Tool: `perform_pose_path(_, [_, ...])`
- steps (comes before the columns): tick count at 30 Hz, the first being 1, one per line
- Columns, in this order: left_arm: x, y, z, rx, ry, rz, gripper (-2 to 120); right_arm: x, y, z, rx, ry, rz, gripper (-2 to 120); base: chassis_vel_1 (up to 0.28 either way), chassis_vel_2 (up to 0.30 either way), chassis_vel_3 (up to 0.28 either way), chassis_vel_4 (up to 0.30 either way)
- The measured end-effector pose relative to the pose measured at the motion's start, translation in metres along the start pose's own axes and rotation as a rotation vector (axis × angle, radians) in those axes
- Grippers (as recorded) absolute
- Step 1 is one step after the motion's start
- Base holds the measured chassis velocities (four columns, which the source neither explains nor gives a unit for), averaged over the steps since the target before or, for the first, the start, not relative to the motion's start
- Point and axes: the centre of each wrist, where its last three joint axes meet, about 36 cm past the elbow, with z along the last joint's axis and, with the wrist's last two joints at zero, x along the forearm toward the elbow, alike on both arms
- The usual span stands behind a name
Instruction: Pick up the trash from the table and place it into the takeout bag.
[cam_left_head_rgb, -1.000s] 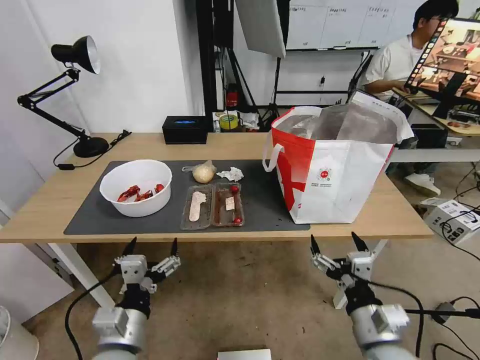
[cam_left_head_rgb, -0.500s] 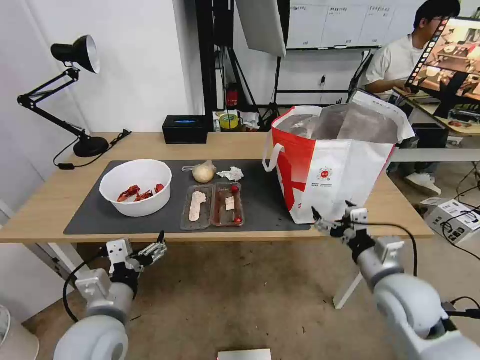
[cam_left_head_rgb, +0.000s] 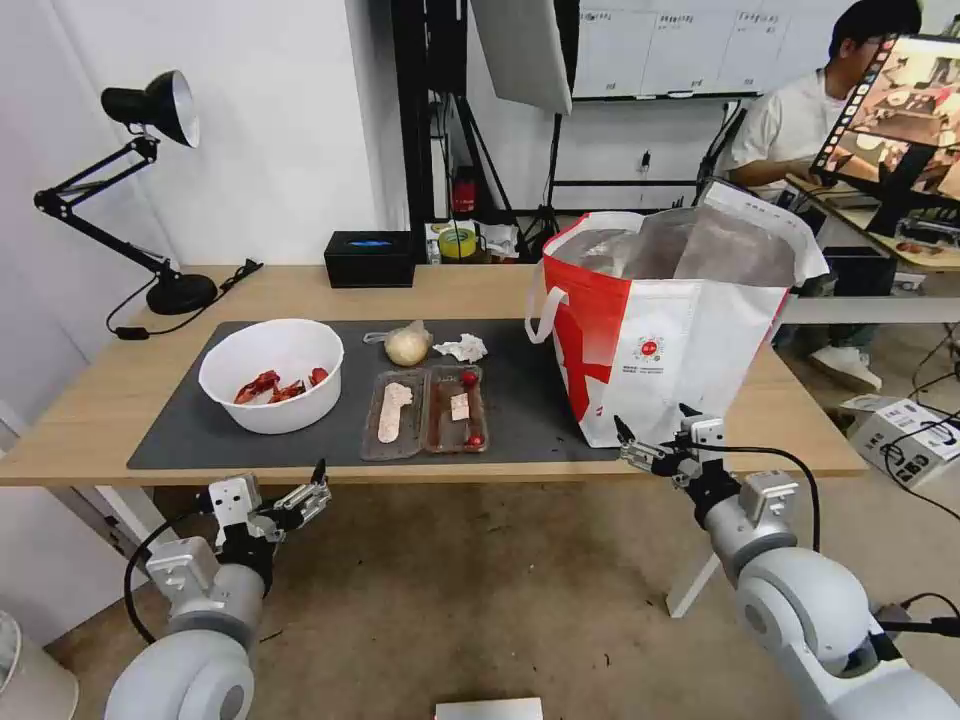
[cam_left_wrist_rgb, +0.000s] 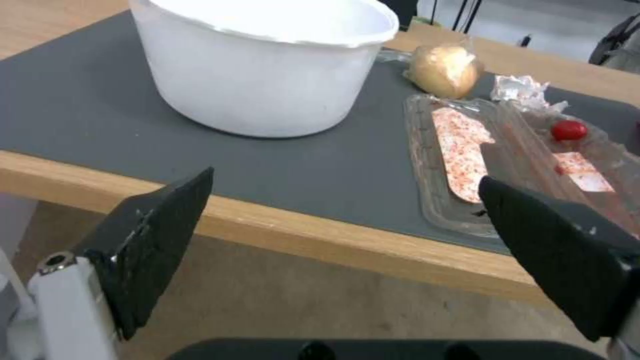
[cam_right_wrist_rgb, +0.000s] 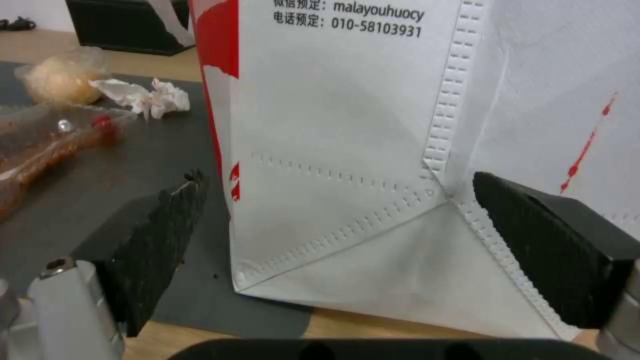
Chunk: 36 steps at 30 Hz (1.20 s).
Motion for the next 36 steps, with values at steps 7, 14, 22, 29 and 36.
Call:
perform_pose_path(7, [0.0, -0.001, 0.0, 0.007, -0.005, 0.005, 100, 0.001, 0.002, 0.001, -0.004, 0.001, -0.004, 100, 0.0, 0.0, 0.0, 0.0])
perform_pose_path(14, [0.0, -0.004, 0.001, 0.049, -0.009, 0.024, 100, 0.002, 0.004, 0.002, -0.007, 0.002, -0.007, 100, 0.0, 0.0, 0.0, 0.0])
perform_pose_path(22, [-0.003, -0.013, 0.006, 0.181, -0.046, 0.04, 100, 0.003, 0.008, 0.004, -0.011, 0.007, -0.013, 100, 0.0, 0.0, 0.0, 0.0])
perform_pose_path(29, [-0.003, -0.036, 0.001, 0.525, -0.051, 0.083, 100, 0.004, 0.009, 0.005, -0.012, 0.008, -0.016, 100, 0.0, 0.0, 0.0, 0.0])
perform_pose_path(36, [0.011, -0.055, -0.018, 0.925, 0.05, 0.105, 100, -0.003, 0.017, 0.01, -0.016, 0.021, -0.04, 100, 0.0, 0.0, 0.0, 0.0])
